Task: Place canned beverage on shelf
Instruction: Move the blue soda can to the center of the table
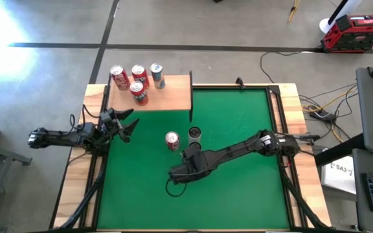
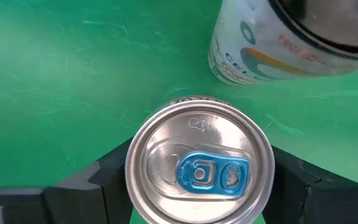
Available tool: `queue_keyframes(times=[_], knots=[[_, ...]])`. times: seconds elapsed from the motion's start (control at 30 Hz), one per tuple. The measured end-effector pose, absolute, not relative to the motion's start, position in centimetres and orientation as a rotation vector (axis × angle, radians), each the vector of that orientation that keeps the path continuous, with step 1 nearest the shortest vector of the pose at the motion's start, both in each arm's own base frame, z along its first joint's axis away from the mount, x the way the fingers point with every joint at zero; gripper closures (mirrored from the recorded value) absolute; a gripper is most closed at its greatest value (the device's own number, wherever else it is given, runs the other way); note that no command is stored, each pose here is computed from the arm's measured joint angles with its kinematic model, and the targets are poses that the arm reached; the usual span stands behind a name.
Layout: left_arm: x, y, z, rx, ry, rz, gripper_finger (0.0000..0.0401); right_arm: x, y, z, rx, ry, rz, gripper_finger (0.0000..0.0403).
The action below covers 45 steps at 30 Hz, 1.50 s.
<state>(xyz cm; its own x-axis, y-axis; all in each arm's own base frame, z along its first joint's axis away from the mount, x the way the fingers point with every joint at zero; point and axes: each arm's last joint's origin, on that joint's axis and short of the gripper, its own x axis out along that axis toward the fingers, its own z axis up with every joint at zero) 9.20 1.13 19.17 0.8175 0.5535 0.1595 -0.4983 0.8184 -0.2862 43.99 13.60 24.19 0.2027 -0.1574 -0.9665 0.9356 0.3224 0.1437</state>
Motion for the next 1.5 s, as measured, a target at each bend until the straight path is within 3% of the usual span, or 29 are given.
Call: queue_keyframes(times=[0.6, 1.33, 1.5], knots=[[9.2, 1.1, 19.2, -0.237, -0.241, 0.566, 0.0099, 44.1, 13.5, 25.3, 0.799, 1.115, -0.811, 0.0156], [9.2, 1.1, 19.2, -0.237, -0.241, 0.566, 0.0099, 44.6, 13.9, 24.2, 0.762, 1.121, -0.790, 0.0155], [9.2, 1.1, 19.2, -0.237, -0.241, 0.566, 0.0099, 44.7, 14.0, 24.1, 0.791, 1.112, -0.795, 0.0119]])
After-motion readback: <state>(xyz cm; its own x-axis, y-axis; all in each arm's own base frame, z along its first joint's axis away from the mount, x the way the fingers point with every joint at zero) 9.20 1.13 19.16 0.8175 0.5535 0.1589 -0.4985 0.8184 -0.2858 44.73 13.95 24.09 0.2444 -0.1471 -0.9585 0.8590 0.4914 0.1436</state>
